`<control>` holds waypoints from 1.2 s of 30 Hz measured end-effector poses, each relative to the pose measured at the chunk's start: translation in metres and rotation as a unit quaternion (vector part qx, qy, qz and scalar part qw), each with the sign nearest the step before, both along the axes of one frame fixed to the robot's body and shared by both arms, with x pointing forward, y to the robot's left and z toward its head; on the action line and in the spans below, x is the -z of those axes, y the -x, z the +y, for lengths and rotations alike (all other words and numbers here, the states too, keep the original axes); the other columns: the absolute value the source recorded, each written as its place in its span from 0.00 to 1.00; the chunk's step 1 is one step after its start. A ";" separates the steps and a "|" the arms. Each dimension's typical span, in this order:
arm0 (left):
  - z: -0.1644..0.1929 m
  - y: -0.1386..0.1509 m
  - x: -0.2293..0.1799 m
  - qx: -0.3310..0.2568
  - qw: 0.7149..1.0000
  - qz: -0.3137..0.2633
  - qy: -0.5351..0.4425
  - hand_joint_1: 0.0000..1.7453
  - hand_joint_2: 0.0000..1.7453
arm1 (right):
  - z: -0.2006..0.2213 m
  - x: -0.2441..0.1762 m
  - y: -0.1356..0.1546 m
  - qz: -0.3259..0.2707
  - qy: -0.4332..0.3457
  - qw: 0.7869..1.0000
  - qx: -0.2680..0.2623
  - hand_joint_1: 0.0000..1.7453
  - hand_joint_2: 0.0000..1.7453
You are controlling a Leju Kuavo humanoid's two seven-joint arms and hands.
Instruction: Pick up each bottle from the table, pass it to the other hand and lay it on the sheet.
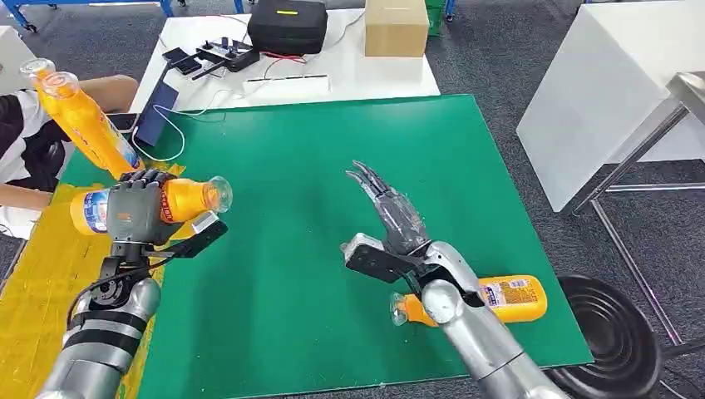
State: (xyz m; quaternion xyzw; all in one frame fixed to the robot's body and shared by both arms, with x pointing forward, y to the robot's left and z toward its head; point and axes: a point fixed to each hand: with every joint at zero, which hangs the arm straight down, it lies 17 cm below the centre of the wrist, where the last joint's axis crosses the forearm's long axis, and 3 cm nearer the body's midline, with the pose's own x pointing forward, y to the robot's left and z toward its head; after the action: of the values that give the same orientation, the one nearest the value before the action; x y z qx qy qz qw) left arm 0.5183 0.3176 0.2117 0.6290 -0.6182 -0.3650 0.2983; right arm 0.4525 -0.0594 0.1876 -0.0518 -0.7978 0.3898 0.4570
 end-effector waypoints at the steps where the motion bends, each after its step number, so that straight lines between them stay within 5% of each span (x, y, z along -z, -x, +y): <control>1: 0.007 0.000 0.007 -0.007 1.000 0.009 -0.004 1.00 1.00 | -0.004 0.000 0.001 -0.003 0.003 1.000 0.002 0.00 1.00; 16: 0.070 -0.003 0.067 -0.079 0.992 0.088 -0.034 1.00 1.00 | -0.043 0.001 0.007 -0.026 0.037 0.999 0.018 0.00 1.00; 17: 0.073 -0.003 0.075 -0.081 0.991 0.100 -0.036 0.43 1.00 | -0.046 0.001 0.007 -0.027 0.039 0.999 0.019 0.00 1.00; 18: 0.076 -0.002 0.085 -0.084 0.990 0.113 -0.034 0.00 1.00 | -0.048 0.000 0.008 -0.028 0.040 0.999 0.019 0.00 1.00; 36: 0.073 -0.007 0.154 -0.082 0.970 0.228 0.004 0.00 1.00 | -0.045 -0.001 0.010 -0.029 0.037 0.999 0.016 0.00 1.00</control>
State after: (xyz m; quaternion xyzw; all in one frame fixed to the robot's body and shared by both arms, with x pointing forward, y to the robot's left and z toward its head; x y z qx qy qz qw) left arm 0.5249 0.3908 0.0579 0.5764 -0.4814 -0.4708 0.4631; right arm 0.4429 -0.1042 0.1888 -0.0925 -0.7950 0.4097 0.4377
